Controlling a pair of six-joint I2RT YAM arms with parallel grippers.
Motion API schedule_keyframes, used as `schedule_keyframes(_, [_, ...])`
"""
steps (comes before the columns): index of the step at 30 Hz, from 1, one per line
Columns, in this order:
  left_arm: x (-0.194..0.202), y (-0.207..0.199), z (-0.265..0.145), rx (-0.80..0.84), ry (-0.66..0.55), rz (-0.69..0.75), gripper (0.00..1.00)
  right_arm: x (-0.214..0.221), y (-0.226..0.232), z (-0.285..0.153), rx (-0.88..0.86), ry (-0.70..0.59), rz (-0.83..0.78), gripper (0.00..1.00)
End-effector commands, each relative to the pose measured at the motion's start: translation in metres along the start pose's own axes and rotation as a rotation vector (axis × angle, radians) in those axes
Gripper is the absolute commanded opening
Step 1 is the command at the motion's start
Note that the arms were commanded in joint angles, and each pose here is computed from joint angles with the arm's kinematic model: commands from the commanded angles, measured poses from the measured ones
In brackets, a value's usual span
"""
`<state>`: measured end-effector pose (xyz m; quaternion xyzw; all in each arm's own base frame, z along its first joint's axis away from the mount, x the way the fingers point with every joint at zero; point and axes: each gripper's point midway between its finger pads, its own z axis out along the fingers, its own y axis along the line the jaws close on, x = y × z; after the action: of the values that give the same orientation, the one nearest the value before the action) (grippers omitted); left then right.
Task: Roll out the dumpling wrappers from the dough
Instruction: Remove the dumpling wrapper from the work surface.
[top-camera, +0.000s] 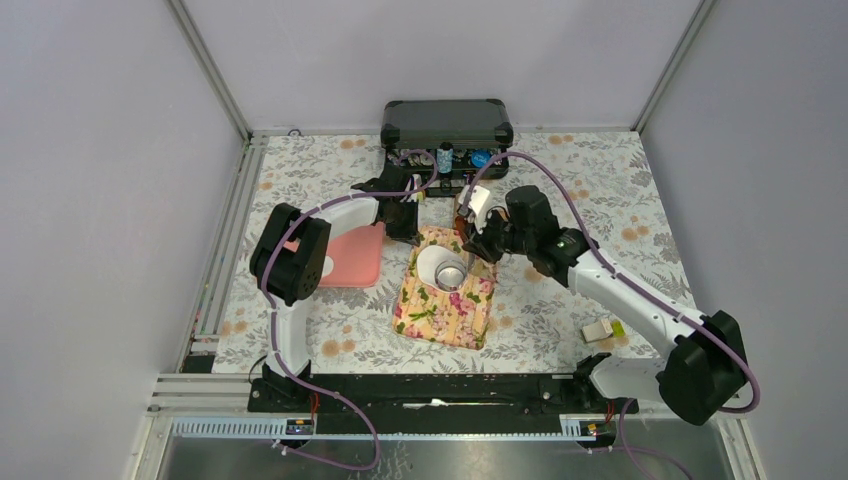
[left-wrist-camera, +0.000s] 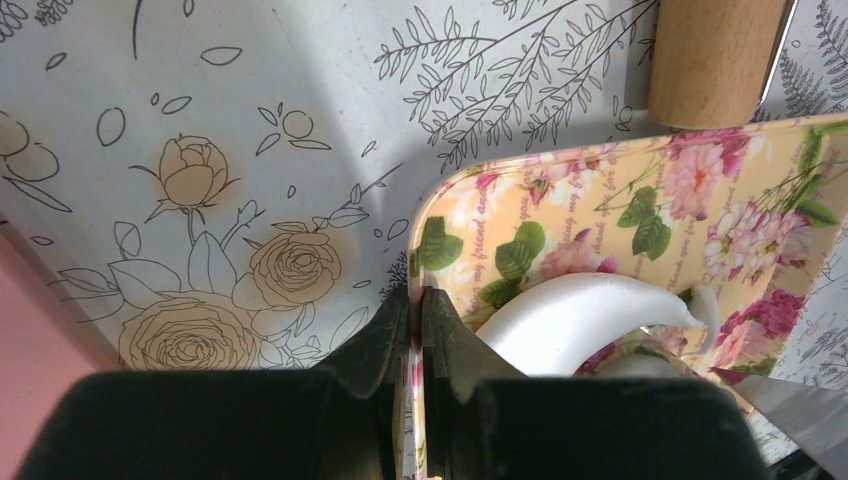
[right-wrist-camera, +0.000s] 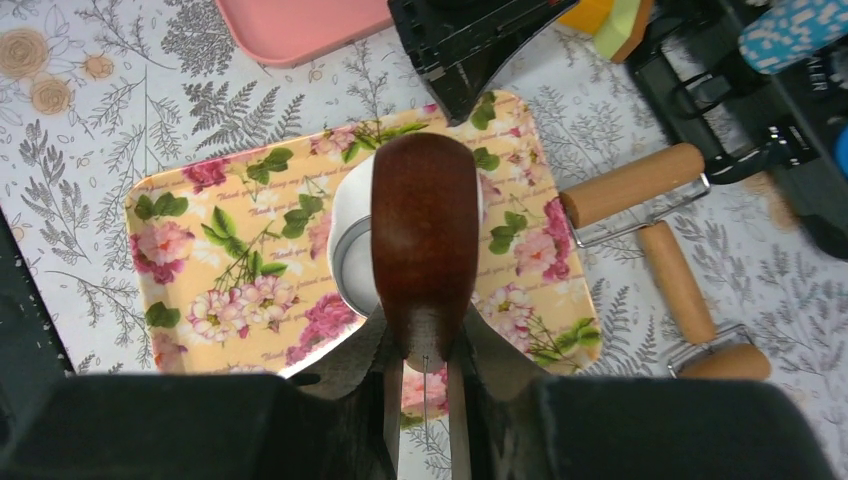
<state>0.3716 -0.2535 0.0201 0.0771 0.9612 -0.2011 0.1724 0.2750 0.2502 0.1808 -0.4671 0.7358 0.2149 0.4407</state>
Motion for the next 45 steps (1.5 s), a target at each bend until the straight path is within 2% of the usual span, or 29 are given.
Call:
schedule_keyframes(1, [0.023, 0.009, 0.001, -0.025, 0.072, 0.018, 0.0, -0.009, 0.008, 0.009, -0.052, -0.05, 0.004, 0.0])
schedule_keyframes(19, [0.023, 0.008, 0.0, -0.017, 0.074, 0.019, 0.0, 0.011, 0.0, 0.019, -0.017, -0.001, -0.019, 0.0])
schedule_keyframes(31, [0.024, 0.008, -0.001, -0.018, 0.074, 0.02, 0.0, 0.04, -0.017, 0.011, 0.078, 0.116, -0.096, 0.0])
schedule_keyframes(41, [0.024, 0.007, -0.001, -0.017, 0.076, 0.021, 0.0, 0.056, -0.045, 0.021, 0.168, 0.211, -0.123, 0.0])
schedule_keyframes(45, [0.023, 0.006, -0.002, -0.012, 0.073, 0.02, 0.0, 0.04, -0.04, 0.029, 0.121, 0.16, -0.1, 0.0])
